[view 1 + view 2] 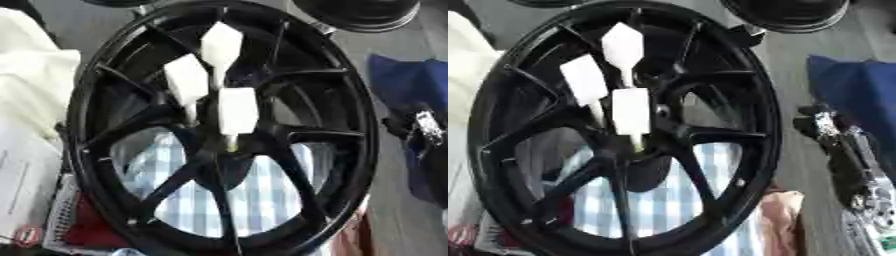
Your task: Pull the pin out of the wheel hub.
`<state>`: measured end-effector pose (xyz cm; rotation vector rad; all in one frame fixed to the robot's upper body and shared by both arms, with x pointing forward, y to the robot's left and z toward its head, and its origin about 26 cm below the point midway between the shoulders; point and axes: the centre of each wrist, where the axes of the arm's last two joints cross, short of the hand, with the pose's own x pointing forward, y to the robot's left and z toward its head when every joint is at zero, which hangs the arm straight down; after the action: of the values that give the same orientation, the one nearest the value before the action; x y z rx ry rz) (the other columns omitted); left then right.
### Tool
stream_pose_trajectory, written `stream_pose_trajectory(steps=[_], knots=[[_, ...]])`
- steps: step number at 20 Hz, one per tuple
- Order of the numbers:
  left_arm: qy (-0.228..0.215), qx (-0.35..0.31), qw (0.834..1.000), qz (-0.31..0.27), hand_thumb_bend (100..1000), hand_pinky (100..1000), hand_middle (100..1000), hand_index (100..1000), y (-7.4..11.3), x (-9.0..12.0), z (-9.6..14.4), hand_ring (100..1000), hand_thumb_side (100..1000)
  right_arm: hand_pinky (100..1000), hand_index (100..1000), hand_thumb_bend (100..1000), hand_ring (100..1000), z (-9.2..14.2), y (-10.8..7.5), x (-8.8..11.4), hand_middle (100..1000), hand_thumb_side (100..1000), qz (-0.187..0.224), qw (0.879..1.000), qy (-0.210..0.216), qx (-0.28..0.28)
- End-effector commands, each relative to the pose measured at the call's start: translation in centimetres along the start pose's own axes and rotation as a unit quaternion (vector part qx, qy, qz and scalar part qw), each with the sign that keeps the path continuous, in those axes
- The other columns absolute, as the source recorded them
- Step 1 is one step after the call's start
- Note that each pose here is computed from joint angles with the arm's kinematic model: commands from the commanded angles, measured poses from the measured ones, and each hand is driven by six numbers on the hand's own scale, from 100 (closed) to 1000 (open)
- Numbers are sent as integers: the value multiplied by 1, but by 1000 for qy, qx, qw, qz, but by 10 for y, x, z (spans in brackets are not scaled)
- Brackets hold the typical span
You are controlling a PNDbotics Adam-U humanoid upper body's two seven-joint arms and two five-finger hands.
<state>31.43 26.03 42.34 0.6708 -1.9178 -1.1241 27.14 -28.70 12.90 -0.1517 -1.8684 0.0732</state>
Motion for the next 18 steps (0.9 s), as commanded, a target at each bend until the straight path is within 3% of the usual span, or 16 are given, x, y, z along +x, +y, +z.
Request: stream_pose_trajectory(steps=[1, 12, 18], knots=[[2, 14, 1000, -19, 100, 672, 642, 762, 13, 4, 8, 688, 655, 863, 693, 100, 774, -1, -3, 9, 526, 697, 8, 1000, -16, 6], [3, 3, 1000, -23, 100, 677, 647, 769, 10, 5, 8, 692, 649, 864, 693, 100, 774, 0, -3, 9, 526, 700, 8, 1000, -15, 4], [-14, -71, 995, -76, 100, 697, 670, 791, -13, 22, 13, 714, 631, 863, 693, 100, 773, -1, -2, 8, 525, 710, 9, 1000, -13, 4]])
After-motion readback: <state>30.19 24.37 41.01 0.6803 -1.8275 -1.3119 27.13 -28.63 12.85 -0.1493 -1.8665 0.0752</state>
